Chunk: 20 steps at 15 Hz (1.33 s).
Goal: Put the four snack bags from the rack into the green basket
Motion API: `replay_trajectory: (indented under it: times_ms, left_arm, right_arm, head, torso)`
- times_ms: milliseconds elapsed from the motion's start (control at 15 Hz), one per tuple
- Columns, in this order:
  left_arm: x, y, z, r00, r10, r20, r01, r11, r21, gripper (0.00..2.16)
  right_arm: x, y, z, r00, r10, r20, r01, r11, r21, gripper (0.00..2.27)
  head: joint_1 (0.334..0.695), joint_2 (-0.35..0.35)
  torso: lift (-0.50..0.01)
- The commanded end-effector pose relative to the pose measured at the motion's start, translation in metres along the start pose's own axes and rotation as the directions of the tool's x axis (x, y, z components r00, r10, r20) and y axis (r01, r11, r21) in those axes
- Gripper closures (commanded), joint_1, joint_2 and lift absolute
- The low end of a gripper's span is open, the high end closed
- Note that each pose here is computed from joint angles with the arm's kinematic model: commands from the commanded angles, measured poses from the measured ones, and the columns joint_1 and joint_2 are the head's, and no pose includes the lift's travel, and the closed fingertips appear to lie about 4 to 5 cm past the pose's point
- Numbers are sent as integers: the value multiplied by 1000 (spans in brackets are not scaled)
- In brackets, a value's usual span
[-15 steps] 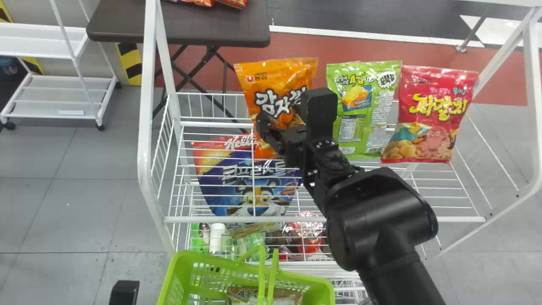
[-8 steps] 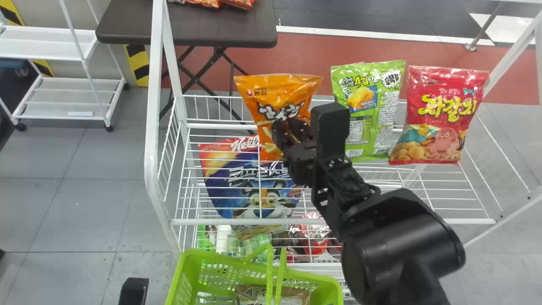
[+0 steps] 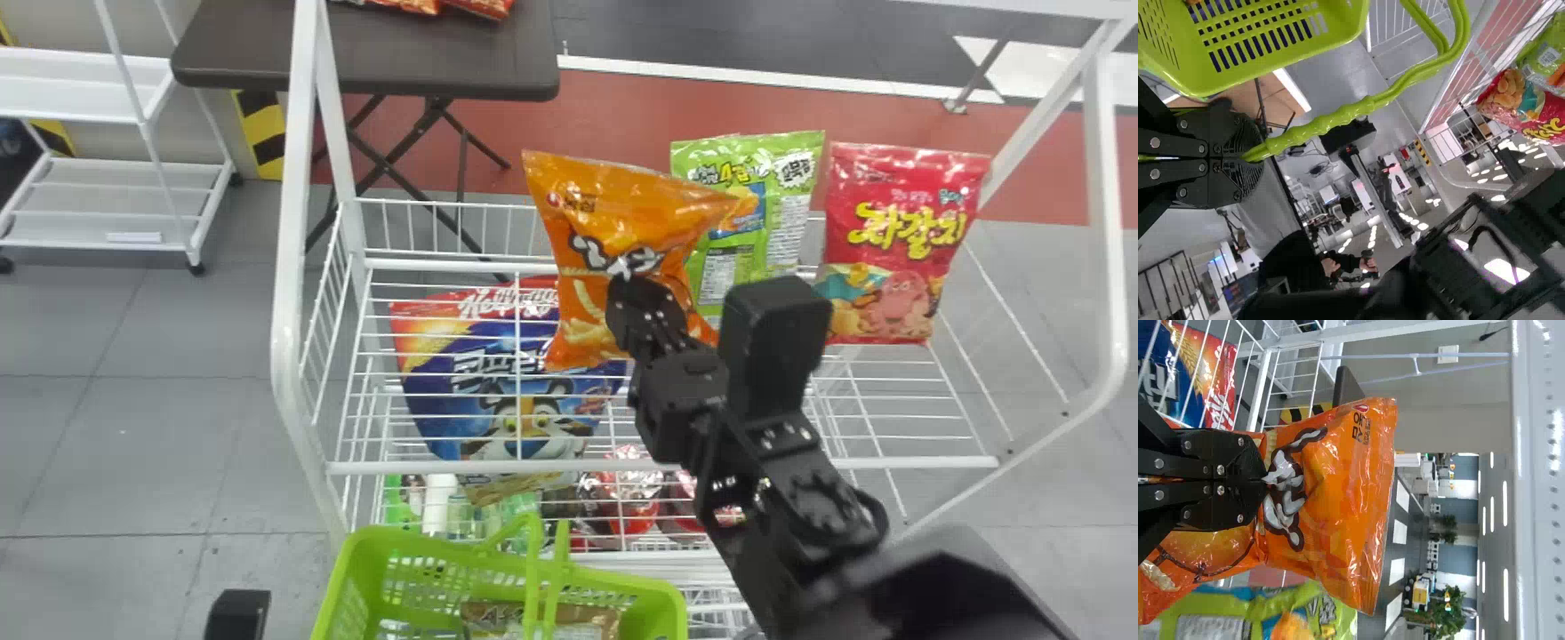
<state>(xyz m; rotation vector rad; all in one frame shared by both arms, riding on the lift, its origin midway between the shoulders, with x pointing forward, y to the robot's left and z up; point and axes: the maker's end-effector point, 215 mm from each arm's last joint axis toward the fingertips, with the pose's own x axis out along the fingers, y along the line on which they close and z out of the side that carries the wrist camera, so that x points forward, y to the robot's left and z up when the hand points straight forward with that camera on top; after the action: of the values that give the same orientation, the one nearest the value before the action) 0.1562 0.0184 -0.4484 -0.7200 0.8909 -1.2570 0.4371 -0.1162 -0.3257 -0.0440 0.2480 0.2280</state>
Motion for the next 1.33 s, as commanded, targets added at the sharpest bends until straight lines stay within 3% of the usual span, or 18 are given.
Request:
replay_trajectory:
  times_ms: [0,333,467,667,867,1000,1267]
  left_arm:
    - [-3,3,1,1000,17,2,-17,1000,-2,1841]
    - [-7,4,10,999,40,35,-40,999,-5,1841]
    - [-10,-1,12,997,48,61,-48,999,-5,1841]
    - [-11,-1,16,996,53,72,-53,999,-3,1841]
    - [-12,-2,19,996,52,79,-52,999,1,1841]
    - [-11,-3,19,996,50,79,-50,999,2,1841]
    - [-8,-4,18,996,46,73,-47,999,5,1841]
  right_arm:
    - [-41,-10,-31,990,4,-139,0,1000,27,2216]
    - [-116,-20,-90,929,49,-367,-10,994,106,2216]
    - [-141,-18,-121,866,90,-492,-27,991,135,2216]
    - [-178,8,-159,769,218,-601,-73,964,256,2216]
    - [-183,49,-198,707,380,-597,-86,884,460,2216]
    - [-178,66,-209,693,448,-565,-88,830,550,2216]
    - [-167,89,-213,680,524,-514,-95,757,646,2216]
  head:
    - [695,-181]
    - [695,-296]
    - [695,-348]
    - [695,-350]
    - [695,-350]
    - [695,-349]
    - [695,-243]
  torso:
    - [-7]
    - [-7]
    - [-7]
    - [-7]
    - [-7]
    - [-7]
    - [-7]
